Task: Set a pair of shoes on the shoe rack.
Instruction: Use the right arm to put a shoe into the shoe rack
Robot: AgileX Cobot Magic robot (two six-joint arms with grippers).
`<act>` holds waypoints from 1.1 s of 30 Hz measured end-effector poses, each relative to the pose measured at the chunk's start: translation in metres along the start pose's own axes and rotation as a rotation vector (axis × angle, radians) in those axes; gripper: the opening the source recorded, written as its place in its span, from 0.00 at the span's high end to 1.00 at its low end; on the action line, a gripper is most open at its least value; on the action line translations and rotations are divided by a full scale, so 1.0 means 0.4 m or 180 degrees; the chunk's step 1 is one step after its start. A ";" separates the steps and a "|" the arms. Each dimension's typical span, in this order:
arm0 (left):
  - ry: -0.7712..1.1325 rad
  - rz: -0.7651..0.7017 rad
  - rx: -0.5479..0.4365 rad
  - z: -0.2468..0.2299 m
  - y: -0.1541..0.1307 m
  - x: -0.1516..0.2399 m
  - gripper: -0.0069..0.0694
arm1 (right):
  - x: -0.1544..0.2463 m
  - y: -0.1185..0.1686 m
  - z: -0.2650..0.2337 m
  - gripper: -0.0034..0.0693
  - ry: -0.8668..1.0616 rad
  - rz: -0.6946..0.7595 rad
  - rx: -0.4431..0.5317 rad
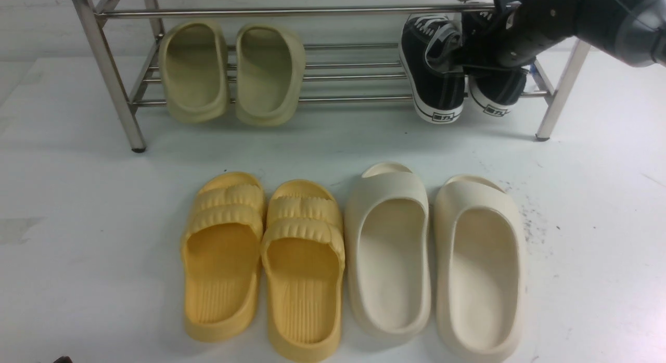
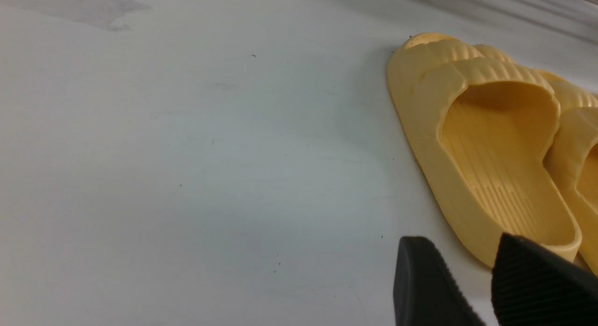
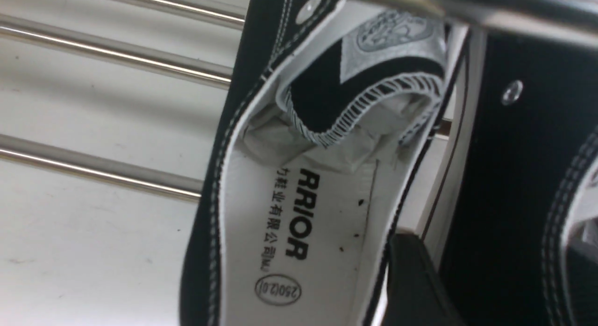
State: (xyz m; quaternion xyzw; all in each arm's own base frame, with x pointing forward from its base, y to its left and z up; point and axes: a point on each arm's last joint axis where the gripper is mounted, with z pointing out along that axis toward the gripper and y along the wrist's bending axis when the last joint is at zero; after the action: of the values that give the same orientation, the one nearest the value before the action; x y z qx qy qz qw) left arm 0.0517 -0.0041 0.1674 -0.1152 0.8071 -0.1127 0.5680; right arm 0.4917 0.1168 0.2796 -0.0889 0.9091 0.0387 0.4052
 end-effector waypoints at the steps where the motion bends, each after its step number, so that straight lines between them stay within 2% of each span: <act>1: 0.0000 0.0000 0.0000 0.000 0.000 0.000 0.60 | -0.012 0.001 -0.027 0.41 -0.0020 0.0035 -0.0024; 7: 0.0000 0.0000 0.0000 0.000 0.000 0.000 0.60 | -0.045 0.001 -0.110 0.43 -0.0106 0.0075 -0.0055; 11: 0.0000 0.0000 0.0000 0.000 0.000 0.000 0.60 | -0.037 -0.001 -0.135 0.49 0.0116 0.0063 -0.0032; 16: 0.0000 0.0000 0.0000 0.000 0.000 0.000 0.60 | -0.026 -0.004 -0.200 0.62 0.0485 -0.0024 -0.0023; 20: 0.0000 0.0000 0.0000 0.000 0.000 0.000 0.60 | -0.018 -0.006 -0.283 0.80 0.0745 -0.0147 -0.0033; 25: 0.0000 0.0000 0.0000 0.000 0.000 0.000 0.60 | 0.037 -0.010 -0.341 0.92 0.0850 -0.0123 -0.0033; 29: 0.0000 0.0000 0.0000 0.000 0.000 0.000 0.60 | 0.109 -0.009 -0.319 0.94 0.0778 0.0026 -0.0052; 33: 0.0000 0.0000 0.0000 0.000 0.000 0.000 0.60 | 0.175 -0.002 -0.239 0.94 0.0682 0.0235 -0.0116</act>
State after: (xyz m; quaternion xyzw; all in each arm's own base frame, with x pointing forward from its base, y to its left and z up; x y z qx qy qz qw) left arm 0.0517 -0.0041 0.1674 -0.1152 0.8071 -0.1127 0.5680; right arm 0.3761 0.0933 0.2914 -0.0664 0.9490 0.0604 0.3023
